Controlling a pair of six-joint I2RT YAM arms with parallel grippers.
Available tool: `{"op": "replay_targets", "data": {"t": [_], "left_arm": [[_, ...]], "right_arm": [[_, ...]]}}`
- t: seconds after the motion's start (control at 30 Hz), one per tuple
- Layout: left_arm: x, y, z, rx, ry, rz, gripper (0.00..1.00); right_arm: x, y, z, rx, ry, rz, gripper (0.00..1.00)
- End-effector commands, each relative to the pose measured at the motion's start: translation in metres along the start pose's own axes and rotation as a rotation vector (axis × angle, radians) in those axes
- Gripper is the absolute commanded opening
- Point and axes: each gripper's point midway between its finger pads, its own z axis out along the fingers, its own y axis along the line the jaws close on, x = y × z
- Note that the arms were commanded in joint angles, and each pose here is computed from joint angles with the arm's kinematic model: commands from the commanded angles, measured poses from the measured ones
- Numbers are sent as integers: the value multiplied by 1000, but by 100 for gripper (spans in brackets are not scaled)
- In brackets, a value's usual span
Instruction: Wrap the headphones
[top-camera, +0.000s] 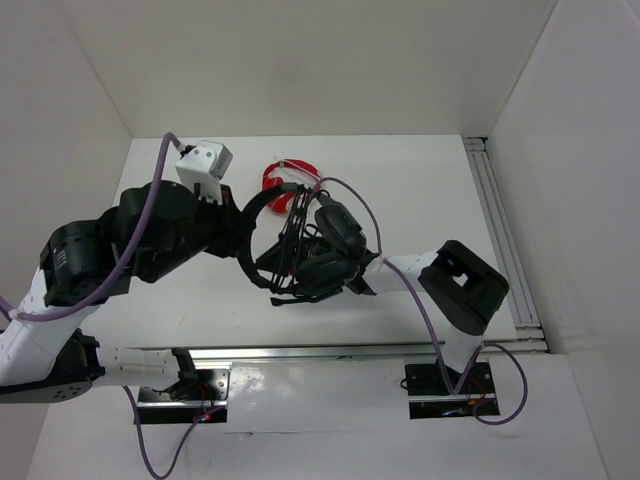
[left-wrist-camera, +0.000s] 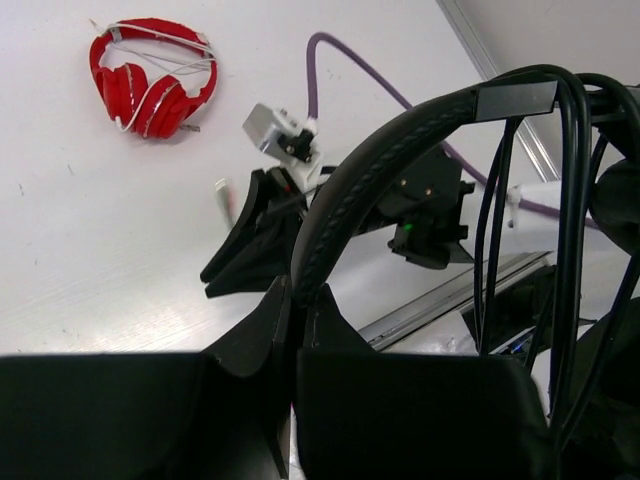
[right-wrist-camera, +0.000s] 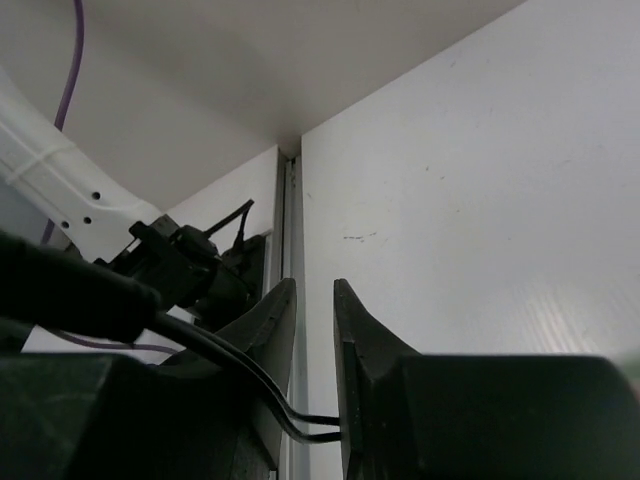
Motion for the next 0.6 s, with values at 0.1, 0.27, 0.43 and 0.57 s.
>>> {"op": "replay_targets", "data": {"t": [0.1,0.27,0.43,0.57], "left_arm": [[-32,-16,-9,74,-120,-134,0],[-28,-9,-10,47,-114,-126,0],[-28,-5,-13,39,-117,-135,0],[-31,-4,-15,35,-129,-140,0]], "right_arm": [[-2,11,9,-24,-48,-27,29],[5,0,6,16,-21,-18,29],[13,-3,3,26,-6,-6,29],[16,-2,0,24,-9,-9,30]]}}
